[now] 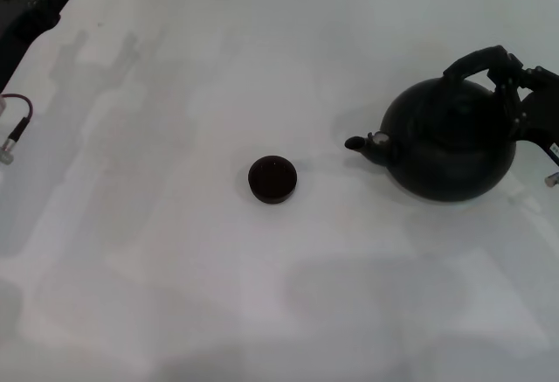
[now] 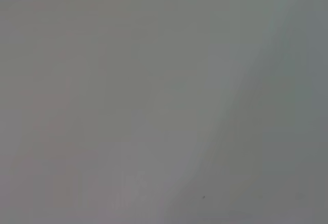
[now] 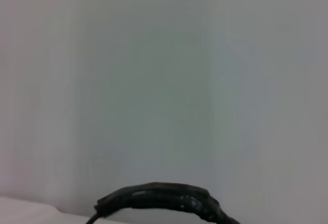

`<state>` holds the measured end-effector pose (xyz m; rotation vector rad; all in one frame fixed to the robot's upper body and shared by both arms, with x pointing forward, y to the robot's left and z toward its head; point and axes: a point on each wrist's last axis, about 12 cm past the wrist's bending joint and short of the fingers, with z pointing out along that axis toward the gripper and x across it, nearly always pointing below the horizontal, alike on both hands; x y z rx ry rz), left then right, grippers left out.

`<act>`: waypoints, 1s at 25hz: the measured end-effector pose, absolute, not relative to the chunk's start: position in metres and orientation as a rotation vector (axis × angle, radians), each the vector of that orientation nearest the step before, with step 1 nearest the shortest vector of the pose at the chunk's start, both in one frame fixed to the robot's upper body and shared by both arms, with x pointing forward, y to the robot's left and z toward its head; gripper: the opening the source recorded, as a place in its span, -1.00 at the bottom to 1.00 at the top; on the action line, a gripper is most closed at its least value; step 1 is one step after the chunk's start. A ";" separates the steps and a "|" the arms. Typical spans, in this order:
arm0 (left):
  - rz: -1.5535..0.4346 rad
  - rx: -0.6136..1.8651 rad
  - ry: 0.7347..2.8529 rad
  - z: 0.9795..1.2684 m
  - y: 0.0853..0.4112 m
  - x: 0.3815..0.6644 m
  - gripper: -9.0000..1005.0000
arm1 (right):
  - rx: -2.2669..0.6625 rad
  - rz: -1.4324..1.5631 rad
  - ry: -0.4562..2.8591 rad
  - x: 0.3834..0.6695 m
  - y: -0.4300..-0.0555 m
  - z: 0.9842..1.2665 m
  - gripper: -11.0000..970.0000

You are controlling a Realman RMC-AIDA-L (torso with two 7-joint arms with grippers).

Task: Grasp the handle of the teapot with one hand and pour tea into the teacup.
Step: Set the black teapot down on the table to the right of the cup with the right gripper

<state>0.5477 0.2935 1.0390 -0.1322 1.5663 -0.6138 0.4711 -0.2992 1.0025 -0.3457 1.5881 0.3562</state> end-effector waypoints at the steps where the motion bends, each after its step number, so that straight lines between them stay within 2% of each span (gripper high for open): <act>1: -0.614 -0.132 1.566 1.039 0.294 0.548 0.73 | -0.328 0.374 1.592 0.471 -0.299 1.003 -0.74; 7: -0.612 -0.131 1.566 1.039 0.294 0.548 0.72 | -0.194 0.506 1.624 0.471 -0.300 1.003 -0.72; 16: -0.614 -0.128 1.564 1.040 0.293 0.549 0.73 | -0.200 0.553 1.614 0.468 -0.297 1.004 -0.16; 21: -0.613 -0.126 1.563 1.041 0.294 0.550 0.73 | -0.160 0.608 1.592 0.453 -0.302 1.005 0.16; 25: -0.613 -0.125 1.559 1.042 0.294 0.551 0.72 | -0.109 0.595 1.607 0.436 -0.309 1.000 0.51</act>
